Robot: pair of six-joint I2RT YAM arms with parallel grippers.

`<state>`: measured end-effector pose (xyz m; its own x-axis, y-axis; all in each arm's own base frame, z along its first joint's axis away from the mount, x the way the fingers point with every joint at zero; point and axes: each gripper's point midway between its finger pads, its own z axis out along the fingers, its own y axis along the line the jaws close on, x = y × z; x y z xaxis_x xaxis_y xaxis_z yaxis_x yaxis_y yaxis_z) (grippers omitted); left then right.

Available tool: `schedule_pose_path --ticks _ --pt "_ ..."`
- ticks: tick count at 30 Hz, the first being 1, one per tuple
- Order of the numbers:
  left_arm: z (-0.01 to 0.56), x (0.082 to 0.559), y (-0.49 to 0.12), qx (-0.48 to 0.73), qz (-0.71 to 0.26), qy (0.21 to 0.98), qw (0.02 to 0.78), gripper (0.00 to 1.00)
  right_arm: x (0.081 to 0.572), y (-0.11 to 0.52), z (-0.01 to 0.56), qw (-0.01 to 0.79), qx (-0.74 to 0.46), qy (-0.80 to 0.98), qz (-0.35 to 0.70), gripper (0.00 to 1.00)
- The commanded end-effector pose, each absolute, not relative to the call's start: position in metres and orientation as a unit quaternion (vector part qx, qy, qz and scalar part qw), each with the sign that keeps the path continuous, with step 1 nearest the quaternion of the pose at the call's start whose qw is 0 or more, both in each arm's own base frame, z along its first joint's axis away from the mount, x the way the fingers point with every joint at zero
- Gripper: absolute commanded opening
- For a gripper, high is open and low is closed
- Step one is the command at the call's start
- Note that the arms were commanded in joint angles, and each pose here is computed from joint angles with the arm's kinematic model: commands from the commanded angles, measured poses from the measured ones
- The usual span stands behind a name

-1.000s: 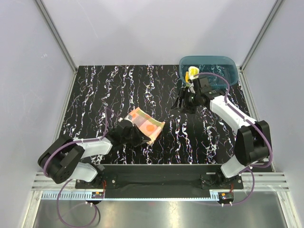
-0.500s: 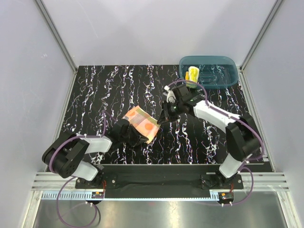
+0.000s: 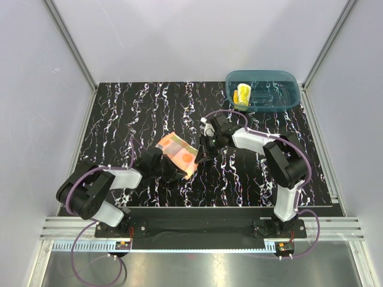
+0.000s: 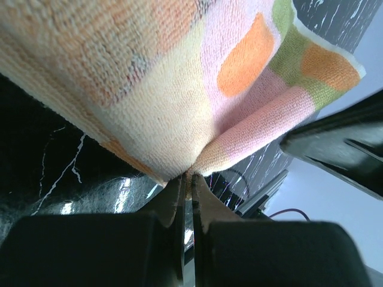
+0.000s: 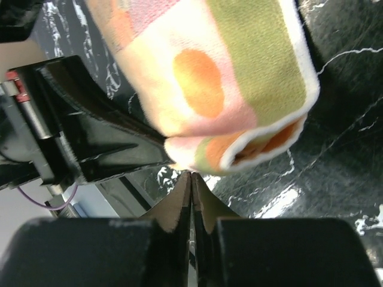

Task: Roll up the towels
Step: Roll the towel

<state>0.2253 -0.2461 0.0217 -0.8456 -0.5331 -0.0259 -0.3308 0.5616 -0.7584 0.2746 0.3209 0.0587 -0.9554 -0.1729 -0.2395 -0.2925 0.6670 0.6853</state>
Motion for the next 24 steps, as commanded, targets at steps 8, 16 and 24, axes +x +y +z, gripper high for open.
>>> schedule_pose_path --ticks 8,16,24 --pt "0.009 0.223 -0.238 -0.234 -0.366 0.893 0.117 0.0 0.312 0.322 0.05 0.112 -0.116 0.905 0.393 0.04" --pt "0.012 0.229 -0.237 -0.209 -0.349 0.906 0.12 0.0 0.328 0.315 0.039 0.112 -0.097 0.908 0.391 0.02" --pt "0.009 0.233 -0.239 -0.19 -0.333 0.917 0.111 0.01 0.321 0.32 0.051 0.112 -0.115 0.891 0.424 0.02"
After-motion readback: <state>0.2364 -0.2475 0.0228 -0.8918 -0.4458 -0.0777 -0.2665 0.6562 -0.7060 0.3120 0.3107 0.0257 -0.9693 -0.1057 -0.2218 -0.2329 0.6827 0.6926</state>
